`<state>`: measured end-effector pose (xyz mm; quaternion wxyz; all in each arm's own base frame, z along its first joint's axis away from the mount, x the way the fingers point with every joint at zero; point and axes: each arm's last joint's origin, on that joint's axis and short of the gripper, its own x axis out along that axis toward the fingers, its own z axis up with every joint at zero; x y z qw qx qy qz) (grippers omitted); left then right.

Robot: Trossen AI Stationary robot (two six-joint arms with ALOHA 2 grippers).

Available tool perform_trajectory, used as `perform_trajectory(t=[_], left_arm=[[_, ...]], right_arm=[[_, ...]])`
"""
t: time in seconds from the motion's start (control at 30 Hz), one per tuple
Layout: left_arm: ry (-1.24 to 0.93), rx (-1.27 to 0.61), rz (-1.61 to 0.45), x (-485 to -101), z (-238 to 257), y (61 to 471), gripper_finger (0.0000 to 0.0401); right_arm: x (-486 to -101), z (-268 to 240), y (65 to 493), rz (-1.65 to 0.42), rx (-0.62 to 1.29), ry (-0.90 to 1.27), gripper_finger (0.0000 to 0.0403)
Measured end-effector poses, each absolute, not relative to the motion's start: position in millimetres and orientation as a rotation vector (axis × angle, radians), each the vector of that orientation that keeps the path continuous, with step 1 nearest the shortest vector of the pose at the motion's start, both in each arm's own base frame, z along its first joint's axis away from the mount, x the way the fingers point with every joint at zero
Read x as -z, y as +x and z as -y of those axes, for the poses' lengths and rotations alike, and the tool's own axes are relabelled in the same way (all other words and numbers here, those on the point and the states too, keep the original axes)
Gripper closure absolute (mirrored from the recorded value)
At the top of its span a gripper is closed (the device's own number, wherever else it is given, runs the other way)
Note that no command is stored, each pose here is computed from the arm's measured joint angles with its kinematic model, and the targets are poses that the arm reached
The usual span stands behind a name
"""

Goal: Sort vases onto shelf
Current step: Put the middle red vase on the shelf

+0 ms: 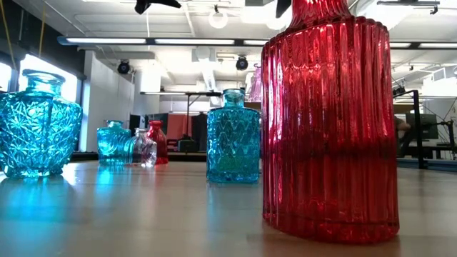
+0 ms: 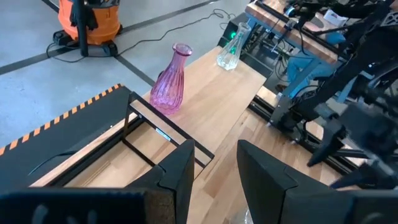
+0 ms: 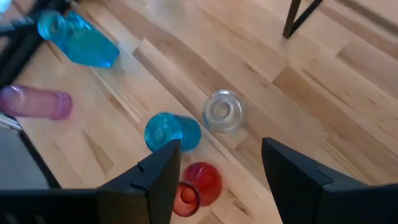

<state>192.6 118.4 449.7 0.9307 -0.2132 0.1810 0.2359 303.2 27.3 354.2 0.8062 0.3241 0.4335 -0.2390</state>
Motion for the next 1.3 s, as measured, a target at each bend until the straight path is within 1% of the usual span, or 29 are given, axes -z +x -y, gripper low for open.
perform_trajectory(t=[0.2, 0.53, 0.97, 1.3], left_arm=[[-0.436, -0.483, -0.371, -449.6, -118.4, 192.7, 0.0288], [-0.437, -0.483, -0.374, -449.4, -118.4, 192.6, 0.0288], [-0.420, -0.480, -0.378, -449.3, -118.4, 192.6, 0.0288], [-0.420, -0.480, -0.378, -449.4, -118.4, 192.6, 0.0288]], right_arm=[[-332.9, -44.3, 315.6, -1.027, 0.509, 0.632, 0.0198], [-302.0, -67.4, 324.3, -1.221, 0.485, 0.536, 0.0199], [-271.3, -89.7, 336.6, -1.319, 0.481, 0.468, 0.0199], [-249.3, -102.8, 345.6, -1.378, 0.472, 0.463, 0.0199]])
